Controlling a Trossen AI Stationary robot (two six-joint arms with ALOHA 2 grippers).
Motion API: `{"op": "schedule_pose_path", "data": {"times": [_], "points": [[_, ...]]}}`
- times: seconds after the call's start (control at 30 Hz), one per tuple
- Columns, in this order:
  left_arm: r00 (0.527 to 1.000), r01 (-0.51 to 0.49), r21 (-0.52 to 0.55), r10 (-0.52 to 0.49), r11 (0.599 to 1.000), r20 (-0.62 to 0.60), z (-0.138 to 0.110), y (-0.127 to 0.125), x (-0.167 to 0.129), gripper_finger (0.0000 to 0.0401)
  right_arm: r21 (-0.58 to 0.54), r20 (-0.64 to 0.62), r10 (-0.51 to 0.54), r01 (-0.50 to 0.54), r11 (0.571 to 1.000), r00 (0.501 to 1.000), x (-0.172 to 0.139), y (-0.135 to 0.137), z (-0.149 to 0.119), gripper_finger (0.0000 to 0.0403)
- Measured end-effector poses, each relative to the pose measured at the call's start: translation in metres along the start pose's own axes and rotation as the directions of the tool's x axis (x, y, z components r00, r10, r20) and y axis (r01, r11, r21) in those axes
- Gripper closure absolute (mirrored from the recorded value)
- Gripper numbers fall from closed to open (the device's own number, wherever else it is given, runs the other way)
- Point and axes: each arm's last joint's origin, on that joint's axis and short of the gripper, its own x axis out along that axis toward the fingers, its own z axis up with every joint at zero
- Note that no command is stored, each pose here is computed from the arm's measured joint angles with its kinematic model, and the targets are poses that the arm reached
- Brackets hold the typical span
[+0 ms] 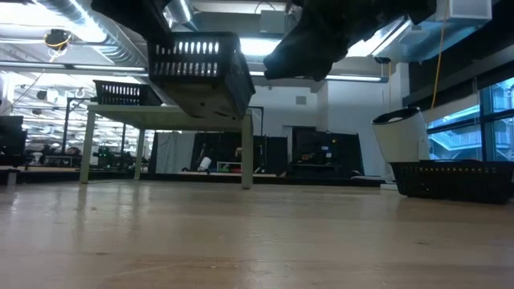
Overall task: Pick & Place Office Desk Supplies
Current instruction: Put the left black bin on the shelf
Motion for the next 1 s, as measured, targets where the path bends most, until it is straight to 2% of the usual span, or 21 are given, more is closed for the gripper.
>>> {"op": "schedule_pose_path", "data": {"times": [0.43, 0.63, 0.8, 1.0], "points": [[0.999, -0.033, 0.057, 0.033, 0.998, -0.003, 0.000, 0.001, -0.001, 0.0397, 0.000, 0.001, 0.000, 0.000, 1.000, 1.000, 0.000, 0.000, 0.000, 0.0209], [0.999, -0.041, 0.069, 0.041, 0.997, 0.006, 0.009, 0.005, -0.009, 0.0397, 0.009, 0.004, -0.001, 0.001, 1.000, 1.000, 0.000, 0.000, 0.001, 0.0209], [0.994, -0.103, 0.133, 0.107, 0.986, -0.023, 0.016, 0.015, -0.022, 0.0397, 0.009, 0.004, -0.002, 0.002, 1.000, 1.000, 0.000, 0.000, 0.001, 0.0209], [0.979, -0.172, 0.180, 0.189, 0.969, -0.082, 0.021, 0.041, -0.038, 0.0397, 0.010, 0.006, -0.004, 0.003, 1.000, 1.000, 0.000, 0.000, 0.001, 0.0209]]}}
